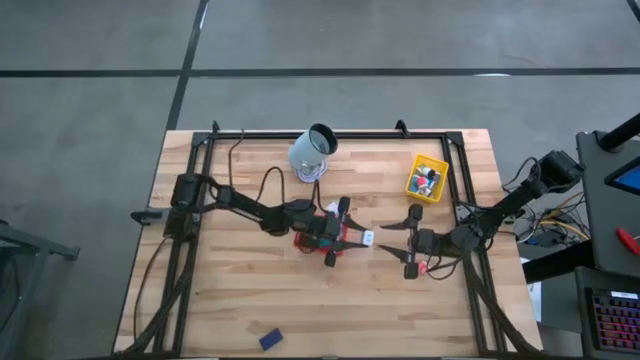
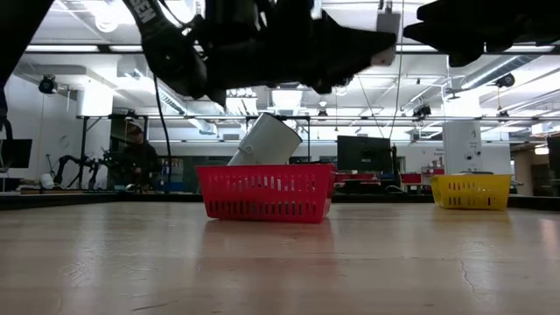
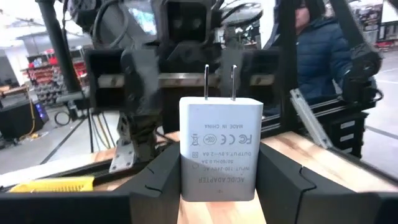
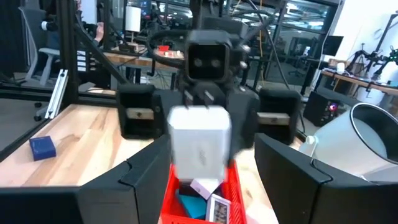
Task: Pick & Place Office items
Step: Put the bottom white charger adapter into the yellow basket
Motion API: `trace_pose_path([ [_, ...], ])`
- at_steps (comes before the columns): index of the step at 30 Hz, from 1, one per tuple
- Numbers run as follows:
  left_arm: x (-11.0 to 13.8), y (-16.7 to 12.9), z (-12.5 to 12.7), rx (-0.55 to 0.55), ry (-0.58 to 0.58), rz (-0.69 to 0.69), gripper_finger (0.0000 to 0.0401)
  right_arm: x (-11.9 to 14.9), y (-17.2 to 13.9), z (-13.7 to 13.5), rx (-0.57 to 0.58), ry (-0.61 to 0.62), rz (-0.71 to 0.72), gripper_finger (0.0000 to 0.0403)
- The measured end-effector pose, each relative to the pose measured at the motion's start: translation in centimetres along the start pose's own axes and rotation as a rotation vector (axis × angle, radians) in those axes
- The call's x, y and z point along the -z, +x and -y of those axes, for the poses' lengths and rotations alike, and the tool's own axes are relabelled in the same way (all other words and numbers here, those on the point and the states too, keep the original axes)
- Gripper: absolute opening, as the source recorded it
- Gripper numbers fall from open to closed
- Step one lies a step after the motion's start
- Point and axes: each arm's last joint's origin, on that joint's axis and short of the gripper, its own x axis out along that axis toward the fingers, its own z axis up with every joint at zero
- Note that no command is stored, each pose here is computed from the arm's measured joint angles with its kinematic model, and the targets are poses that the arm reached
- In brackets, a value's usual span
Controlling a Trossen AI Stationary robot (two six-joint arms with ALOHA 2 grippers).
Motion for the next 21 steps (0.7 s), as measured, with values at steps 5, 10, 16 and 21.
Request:
trace_pose_path([
  [5, 0.8, 1.0, -1.0, -0.004, -0.019, 0.000, 0.0155, 0.0, 0.0, 0.0, 0.000, 0.003, 0.000, 0.0224],
  [10, 1.4, 1.7, -1.6, 0.006, -0.032, 0.000, 0.0155, 0.5, 0.0, 0.0, -0.002, 0.008, -0.036, 0.0224],
  [16, 1.4, 1.7, -1.8, 0.004, -0.034, 0.000, 0.0155, 0.6, 0.0, 0.0, 0.006, 0.017, -0.041, 0.0224],
  [21, 1.4, 1.7, -1.9, 0.002, -0.034, 0.000, 0.0155, 0.6, 0.0, 0.1, 0.015, 0.016, -0.042, 0.0224],
])
